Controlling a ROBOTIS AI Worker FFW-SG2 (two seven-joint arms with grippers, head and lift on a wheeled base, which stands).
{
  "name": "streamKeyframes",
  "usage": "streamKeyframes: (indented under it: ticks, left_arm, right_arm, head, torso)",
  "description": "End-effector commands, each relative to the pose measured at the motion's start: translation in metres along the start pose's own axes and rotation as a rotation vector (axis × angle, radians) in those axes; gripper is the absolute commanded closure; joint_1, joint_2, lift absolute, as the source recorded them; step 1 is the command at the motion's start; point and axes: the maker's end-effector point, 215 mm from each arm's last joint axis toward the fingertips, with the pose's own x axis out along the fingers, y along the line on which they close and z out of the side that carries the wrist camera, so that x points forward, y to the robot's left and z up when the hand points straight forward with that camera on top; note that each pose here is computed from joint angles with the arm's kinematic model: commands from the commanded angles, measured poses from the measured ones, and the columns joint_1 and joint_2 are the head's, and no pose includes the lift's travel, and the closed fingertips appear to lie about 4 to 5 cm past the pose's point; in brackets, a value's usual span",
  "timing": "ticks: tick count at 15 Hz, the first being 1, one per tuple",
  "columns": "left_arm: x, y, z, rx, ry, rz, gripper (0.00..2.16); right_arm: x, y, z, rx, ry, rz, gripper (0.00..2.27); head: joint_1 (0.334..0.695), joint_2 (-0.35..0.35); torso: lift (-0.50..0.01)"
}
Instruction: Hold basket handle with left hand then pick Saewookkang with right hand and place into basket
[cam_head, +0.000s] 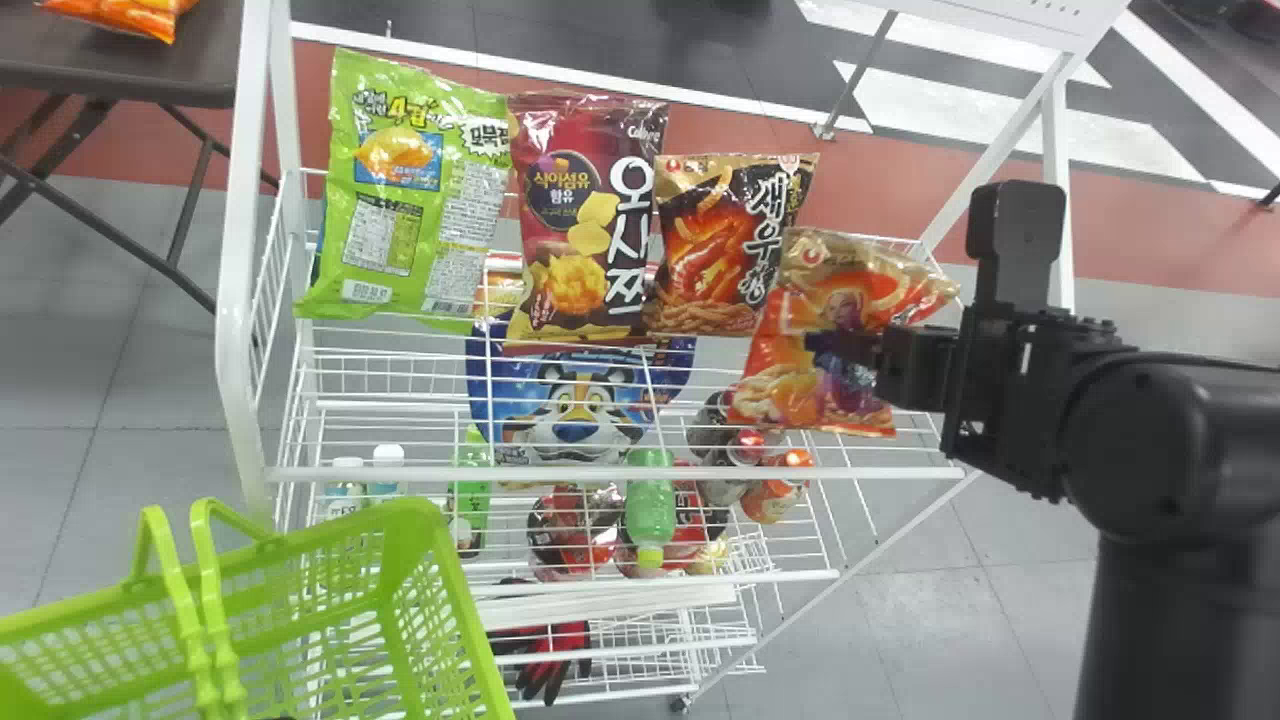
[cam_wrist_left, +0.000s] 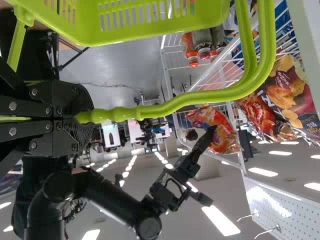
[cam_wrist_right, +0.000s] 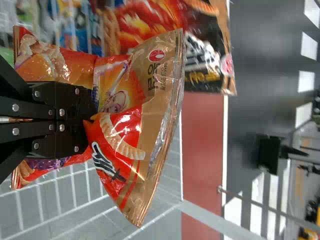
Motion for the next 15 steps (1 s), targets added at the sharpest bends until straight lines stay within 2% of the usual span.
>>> streamKeyframes:
  ticks: [1,5,6,7,15]
  left_arm:
    - [0.001,-0.001,0.001,-0.031,0.000,-0.012,2.15]
    - [0.001,0.001,0.005,-0.035,-0.002,-0.012,2.15]
    - [0.001,0.001,0.007,-0.035,-0.005,-0.014,2.15]
    - [0.001,0.002,0.007,-0.036,-0.005,-0.014,2.15]
    - [0.003,0.005,0.019,-0.038,-0.010,-0.023,2.15]
  right_arm:
    - [-0.022,0.038,0.003,-0.035,-0.029,0.097,2.25]
    - [-0.046,0.116,-0.010,-0.103,-0.037,0.282,2.25]
    - [-0.050,0.138,-0.018,-0.124,-0.027,0.326,2.25]
    - [-0.054,0.157,-0.027,-0.141,-0.013,0.363,2.25]
    - [-0.070,0.278,-0.148,-0.317,0.201,0.565,2.25]
  head:
    - [0.695,-0.350]
    - [0.695,-0.346]
    - [0.695,-0.325]
    - [0.695,-0.273]
    - [0.695,-0.036]
  torso:
    - [-0.017]
    - [-0.017]
    - [-0.017]
    - [-0.017]
    - [-0.017]
